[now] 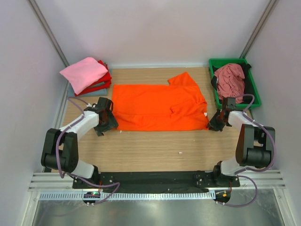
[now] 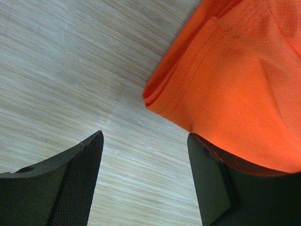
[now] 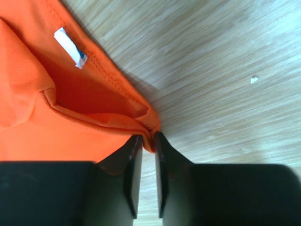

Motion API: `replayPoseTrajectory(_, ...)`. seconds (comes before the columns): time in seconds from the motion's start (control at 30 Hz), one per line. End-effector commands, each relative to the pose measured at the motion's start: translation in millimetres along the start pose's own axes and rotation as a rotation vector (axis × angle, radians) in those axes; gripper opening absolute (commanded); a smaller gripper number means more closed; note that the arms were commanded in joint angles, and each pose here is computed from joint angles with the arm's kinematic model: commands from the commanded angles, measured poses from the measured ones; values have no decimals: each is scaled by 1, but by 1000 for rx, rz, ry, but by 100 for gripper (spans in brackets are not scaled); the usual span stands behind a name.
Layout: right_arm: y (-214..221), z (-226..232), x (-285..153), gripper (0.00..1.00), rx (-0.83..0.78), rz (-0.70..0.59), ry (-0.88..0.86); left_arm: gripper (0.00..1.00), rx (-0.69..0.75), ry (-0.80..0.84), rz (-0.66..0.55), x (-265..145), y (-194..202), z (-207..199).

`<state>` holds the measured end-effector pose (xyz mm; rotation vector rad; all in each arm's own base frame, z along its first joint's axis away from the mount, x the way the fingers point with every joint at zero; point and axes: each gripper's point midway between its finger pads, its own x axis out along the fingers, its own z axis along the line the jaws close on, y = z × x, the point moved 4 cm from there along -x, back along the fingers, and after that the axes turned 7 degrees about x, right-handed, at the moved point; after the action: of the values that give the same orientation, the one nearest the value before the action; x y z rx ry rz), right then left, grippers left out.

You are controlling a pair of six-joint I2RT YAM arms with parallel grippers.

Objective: Fold and stack the t-shirts
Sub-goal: Fold the tshirt

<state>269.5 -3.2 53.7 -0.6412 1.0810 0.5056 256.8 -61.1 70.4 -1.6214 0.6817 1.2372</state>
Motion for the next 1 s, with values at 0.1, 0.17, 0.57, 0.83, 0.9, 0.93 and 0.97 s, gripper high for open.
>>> replayPoseTrajectory(0.1, -2, -1, 12, 12, 0, -4, -14, 72, -35, -8, -73, 0, -10, 1)
replayPoseTrajectory(0.17, -2, 0, 11, 9, -1, -5, -15, 70, -41, -14, -88, 1, -13, 2)
replayPoseTrajectory(0.57, 1, 1, 13, 4, -9, 16, -35, 61, -84, 13, -153, 17, -28, -11)
replayPoseTrajectory(0.83, 2, 1, 14, 1, -6, 26, -41, 9, -94, 21, -130, 31, -26, -17)
replayPoseTrajectory(0.9, 3, 1, 12, 1, -4, 26, -36, 0, -93, 10, -126, 28, -25, -14)
replayPoseTrajectory(0.93, 3, 1, 11, 1, -4, 24, -33, 0, -95, 5, -129, 24, -27, -13)
replayPoseTrajectory(0.97, 3, 1, 7, 1, 3, 18, -28, 0, -99, -3, -147, 18, -30, -10)
